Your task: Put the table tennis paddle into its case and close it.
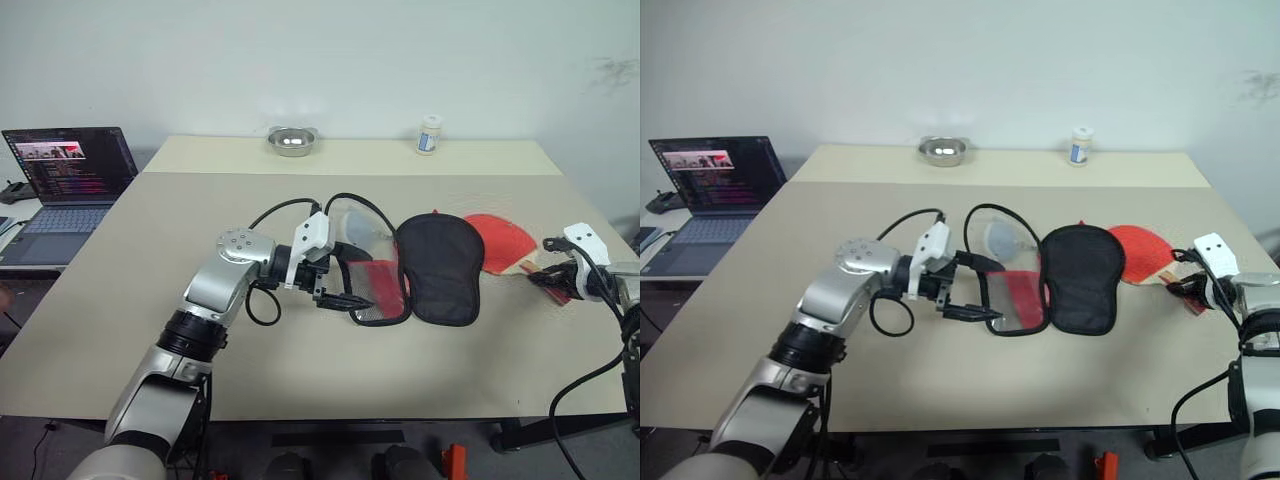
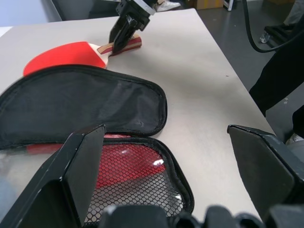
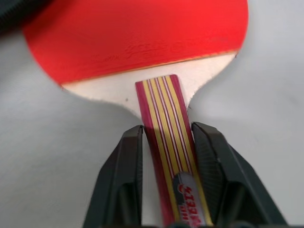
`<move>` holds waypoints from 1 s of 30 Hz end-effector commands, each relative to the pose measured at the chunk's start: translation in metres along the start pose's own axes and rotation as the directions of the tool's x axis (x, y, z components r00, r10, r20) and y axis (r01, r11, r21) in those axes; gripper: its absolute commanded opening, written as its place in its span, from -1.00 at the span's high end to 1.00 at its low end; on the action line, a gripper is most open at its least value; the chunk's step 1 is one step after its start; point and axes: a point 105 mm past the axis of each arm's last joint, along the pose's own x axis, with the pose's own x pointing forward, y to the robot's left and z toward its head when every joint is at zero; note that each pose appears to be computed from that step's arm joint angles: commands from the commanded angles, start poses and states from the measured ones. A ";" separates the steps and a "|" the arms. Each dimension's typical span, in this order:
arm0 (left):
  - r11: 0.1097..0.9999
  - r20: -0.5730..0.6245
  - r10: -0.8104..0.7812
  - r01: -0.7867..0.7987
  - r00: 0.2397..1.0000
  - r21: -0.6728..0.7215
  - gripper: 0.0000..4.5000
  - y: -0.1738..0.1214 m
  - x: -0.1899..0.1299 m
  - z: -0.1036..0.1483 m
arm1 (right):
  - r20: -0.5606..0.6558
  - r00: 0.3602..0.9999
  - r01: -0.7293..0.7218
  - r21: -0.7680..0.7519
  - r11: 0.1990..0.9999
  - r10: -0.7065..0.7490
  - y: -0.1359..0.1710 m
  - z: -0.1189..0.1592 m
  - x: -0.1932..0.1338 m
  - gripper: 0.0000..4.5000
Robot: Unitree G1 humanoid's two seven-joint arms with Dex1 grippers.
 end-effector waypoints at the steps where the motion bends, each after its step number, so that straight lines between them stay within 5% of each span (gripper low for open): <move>1: 0.999 0.027 -0.008 0.007 1.000 0.050 -1.00 0.001 0.003 0.011 | -0.021 0.998 0.054 0.023 0.998 -0.054 -0.014 -0.007 -0.012 0.50; 13: 0.998 0.059 -0.032 0.029 0.998 0.051 -1.00 0.001 0.019 0.009 | -0.072 0.983 0.173 0.058 0.983 -0.169 -0.017 -0.031 -0.069 0.52; 23: 0.997 0.078 -0.046 0.040 0.996 0.068 -1.00 0.002 0.030 0.016 | -0.086 0.957 0.288 0.184 0.940 -0.276 -0.017 -0.039 -0.084 0.52; 30: 0.998 0.081 -0.041 0.036 0.996 0.058 -1.00 0.000 0.029 0.016 | -0.119 0.980 0.179 0.203 0.963 -0.157 0.032 -0.054 -0.094 0.52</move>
